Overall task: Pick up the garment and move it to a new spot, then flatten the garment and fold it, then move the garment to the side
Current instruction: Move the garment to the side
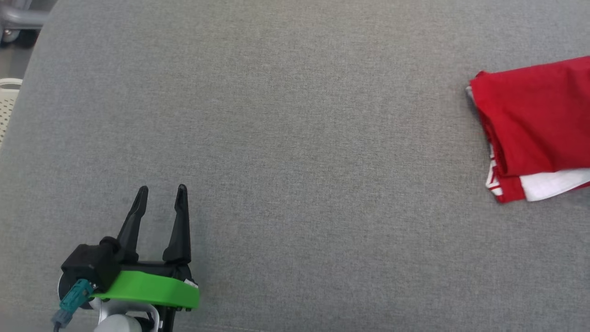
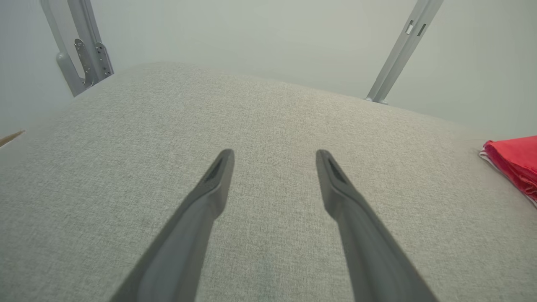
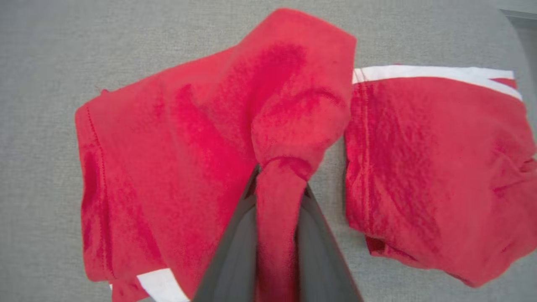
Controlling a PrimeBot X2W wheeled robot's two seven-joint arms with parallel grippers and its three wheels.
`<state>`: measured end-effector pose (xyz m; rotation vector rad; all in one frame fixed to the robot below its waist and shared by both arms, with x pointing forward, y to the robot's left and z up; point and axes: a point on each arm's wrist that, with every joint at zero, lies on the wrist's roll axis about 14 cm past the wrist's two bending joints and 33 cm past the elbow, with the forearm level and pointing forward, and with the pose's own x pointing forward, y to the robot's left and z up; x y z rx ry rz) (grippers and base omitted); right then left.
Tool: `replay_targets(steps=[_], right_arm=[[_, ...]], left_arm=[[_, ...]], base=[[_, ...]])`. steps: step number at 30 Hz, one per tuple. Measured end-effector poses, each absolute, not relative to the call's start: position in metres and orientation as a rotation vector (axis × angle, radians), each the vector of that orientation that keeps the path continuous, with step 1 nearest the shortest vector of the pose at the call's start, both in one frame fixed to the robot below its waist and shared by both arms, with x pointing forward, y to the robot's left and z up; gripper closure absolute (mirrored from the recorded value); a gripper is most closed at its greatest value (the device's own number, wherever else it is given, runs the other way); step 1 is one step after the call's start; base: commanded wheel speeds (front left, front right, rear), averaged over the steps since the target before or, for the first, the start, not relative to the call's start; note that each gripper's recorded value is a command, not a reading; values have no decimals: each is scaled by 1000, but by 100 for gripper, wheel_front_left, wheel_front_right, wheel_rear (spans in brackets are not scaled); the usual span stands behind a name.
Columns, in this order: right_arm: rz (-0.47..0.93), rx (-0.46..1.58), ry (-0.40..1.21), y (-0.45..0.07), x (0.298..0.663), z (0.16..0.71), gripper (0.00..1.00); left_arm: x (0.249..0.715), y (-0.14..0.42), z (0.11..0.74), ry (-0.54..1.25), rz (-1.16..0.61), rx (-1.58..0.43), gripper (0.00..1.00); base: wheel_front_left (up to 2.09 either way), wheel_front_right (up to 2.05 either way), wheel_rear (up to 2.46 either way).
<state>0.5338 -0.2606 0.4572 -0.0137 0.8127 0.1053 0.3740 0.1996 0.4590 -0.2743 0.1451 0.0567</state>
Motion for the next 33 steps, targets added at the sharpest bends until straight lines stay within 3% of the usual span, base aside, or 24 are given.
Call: replay_targets(steps=[13,31,32,33], right_arm=[[-116,-56,687,-345,536,476,100],[-276,-102,609,-404,544,485,100],[-289,-123,605,-408,543,484,56],[-303,-135,605,-412,542,482,0]], left_arm=[[417,165,450,180,-91,-234,0],[430,153,433,239,-137,-217,0],[430,152,433,241,-137,-217,0],[430,152,433,240,-137,-218,0]], base=[[0,0,0],[0,0,0],[0,0,0],[0,0,0]])
